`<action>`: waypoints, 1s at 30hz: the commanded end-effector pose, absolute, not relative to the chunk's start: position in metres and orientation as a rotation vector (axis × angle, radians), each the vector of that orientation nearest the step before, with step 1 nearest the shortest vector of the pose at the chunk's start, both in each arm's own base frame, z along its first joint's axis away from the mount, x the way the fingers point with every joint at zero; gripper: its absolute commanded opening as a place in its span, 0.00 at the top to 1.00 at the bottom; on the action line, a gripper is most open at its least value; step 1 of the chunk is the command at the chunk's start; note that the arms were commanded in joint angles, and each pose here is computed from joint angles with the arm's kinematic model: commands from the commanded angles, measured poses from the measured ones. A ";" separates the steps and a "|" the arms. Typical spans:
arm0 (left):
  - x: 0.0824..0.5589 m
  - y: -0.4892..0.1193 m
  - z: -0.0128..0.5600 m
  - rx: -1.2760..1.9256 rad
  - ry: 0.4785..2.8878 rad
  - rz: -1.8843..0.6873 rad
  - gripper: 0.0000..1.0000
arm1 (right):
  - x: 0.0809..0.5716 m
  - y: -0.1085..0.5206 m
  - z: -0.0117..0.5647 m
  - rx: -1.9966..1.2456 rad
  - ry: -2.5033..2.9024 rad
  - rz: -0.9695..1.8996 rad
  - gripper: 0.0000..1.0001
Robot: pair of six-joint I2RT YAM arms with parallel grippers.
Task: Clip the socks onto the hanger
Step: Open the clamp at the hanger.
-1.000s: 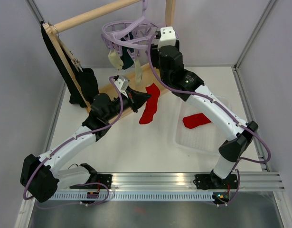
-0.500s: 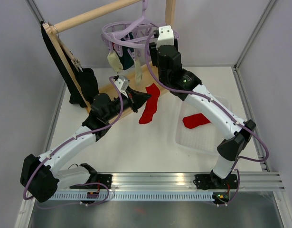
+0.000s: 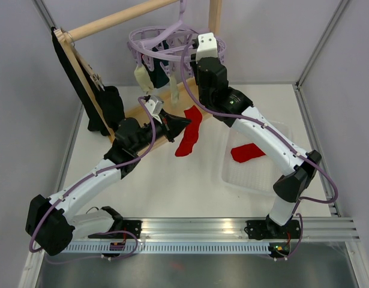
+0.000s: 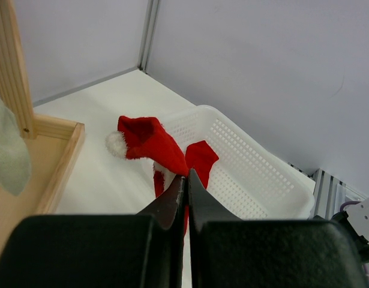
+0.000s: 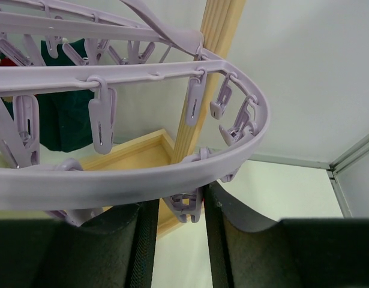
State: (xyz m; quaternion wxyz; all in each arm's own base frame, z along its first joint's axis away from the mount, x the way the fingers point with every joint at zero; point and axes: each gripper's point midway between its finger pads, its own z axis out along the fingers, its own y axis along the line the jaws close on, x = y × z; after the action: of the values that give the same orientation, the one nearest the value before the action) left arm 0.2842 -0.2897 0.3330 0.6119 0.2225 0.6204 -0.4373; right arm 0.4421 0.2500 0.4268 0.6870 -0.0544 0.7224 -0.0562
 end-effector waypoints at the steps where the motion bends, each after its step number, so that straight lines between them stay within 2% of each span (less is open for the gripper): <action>1: 0.283 -0.289 0.343 0.538 1.391 -0.992 0.98 | 0.438 0.246 0.455 -0.061 1.561 -0.093 0.69; 2: 0.283 -0.289 0.343 0.536 1.390 -0.992 0.98 | 0.438 0.246 0.454 -0.064 1.563 -0.093 0.75; 10: 0.287 -0.292 0.349 0.529 1.370 -0.994 0.98 | 0.431 0.246 0.461 -0.053 1.567 -0.039 0.91; 11: 0.288 -0.293 0.354 0.532 1.351 -0.997 0.98 | 0.430 0.245 0.461 -0.041 1.571 -0.026 0.98; 12: 0.290 -0.296 0.352 0.536 1.354 -1.000 0.98 | 0.429 0.246 0.460 -0.040 1.576 -0.019 1.00; 20: 0.311 -0.308 0.363 0.586 1.269 -0.937 0.98 | 0.421 0.250 0.459 0.001 1.609 0.087 1.00; 30: 0.352 -0.307 0.381 0.689 1.075 -0.602 0.98 | 0.415 0.254 0.462 0.041 1.634 0.159 1.00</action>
State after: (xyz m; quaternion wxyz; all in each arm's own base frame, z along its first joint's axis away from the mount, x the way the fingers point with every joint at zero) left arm 0.3393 -0.3110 0.3387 0.6931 0.2981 0.5606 -0.3414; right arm 0.4299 0.2611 0.4265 0.6660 -0.0093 0.7452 0.0317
